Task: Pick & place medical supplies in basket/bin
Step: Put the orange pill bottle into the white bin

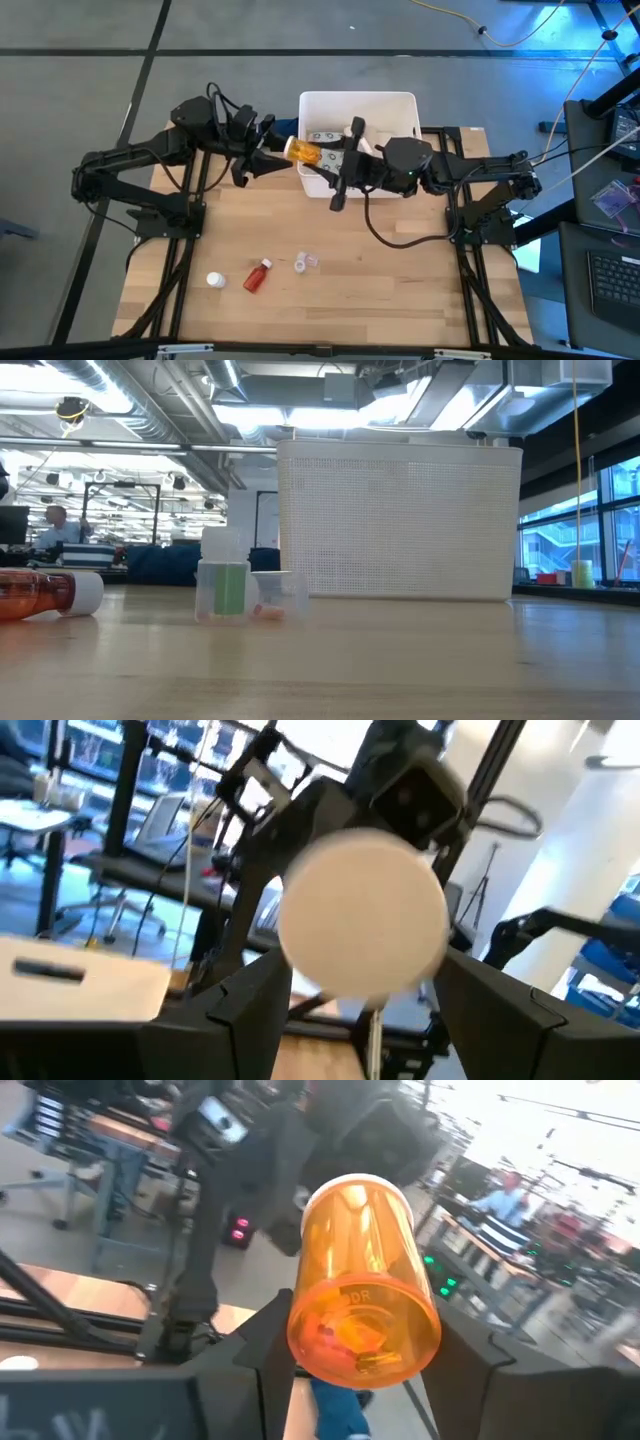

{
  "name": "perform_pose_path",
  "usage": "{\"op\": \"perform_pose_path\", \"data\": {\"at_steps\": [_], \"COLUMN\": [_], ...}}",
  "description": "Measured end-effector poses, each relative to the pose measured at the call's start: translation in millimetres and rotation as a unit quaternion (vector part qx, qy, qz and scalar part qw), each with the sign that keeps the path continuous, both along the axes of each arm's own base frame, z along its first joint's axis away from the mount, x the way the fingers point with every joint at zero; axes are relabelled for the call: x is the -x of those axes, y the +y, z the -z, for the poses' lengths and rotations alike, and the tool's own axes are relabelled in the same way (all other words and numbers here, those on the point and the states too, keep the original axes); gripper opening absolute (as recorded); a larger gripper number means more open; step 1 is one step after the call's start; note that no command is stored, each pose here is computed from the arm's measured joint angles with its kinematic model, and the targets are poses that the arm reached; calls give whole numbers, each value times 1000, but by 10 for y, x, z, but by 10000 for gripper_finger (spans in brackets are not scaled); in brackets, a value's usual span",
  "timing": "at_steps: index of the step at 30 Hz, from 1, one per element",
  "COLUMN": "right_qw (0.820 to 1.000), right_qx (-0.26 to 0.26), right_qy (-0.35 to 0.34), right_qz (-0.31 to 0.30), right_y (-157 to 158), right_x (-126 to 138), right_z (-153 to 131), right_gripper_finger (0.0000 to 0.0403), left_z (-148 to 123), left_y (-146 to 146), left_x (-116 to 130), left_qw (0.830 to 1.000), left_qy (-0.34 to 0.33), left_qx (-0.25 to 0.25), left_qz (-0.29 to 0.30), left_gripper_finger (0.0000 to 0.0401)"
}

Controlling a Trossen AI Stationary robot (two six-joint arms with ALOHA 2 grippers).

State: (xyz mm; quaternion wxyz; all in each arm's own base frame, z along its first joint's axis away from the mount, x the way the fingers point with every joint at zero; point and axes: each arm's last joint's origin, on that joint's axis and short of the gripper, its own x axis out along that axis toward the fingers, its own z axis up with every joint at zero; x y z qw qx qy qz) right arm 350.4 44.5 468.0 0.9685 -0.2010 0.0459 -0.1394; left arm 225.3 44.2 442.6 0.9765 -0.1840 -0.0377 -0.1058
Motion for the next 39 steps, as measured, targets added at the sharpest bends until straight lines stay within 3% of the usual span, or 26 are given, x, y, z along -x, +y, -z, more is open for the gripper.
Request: {"op": "perform_pose_path", "data": {"at_steps": [8, 14, 19, 23, 28, 33, 39], "right_qw": [998, 979, 943, 893, 833, 793, 754], "right_qx": [-7, -36, -123, -196, -238, -225, -179], "right_qy": [6, 75, 167, 244, 325, 404, 511], "right_qz": [60, 184, 260, 323, 379, 397, 372], "right_y": [-50, -276, -706, -1114, -1545, -1871, -2213], "right_x": [119, 255, 376, 484, 569, 510, 435], "right_z": [-48, 83, 354, 589, 838, 1115, 1457], "right_gripper_finger": [175, 171, 171, 172, 173, 174, 174], "left_z": [64, 148, 241, 315, 396, 451, 466], "left_y": [94, 122, 127, 126, 91, 26, -71], "left_x": [174, 298, 318, 322, 334, 336, 321], "left_qw": [998, 992, 984, 976, 964, 953, 950], "left_qy": [58, 115, 162, 199, 243, 274, 285], "left_qx": [7, 22, 28, 36, 40, 40, 53], "left_qz": [-33, -50, -64, -81, -104, -122, -117], "left_gripper_finger": [232, 232, 232, 232, 233, 233, 233]}}
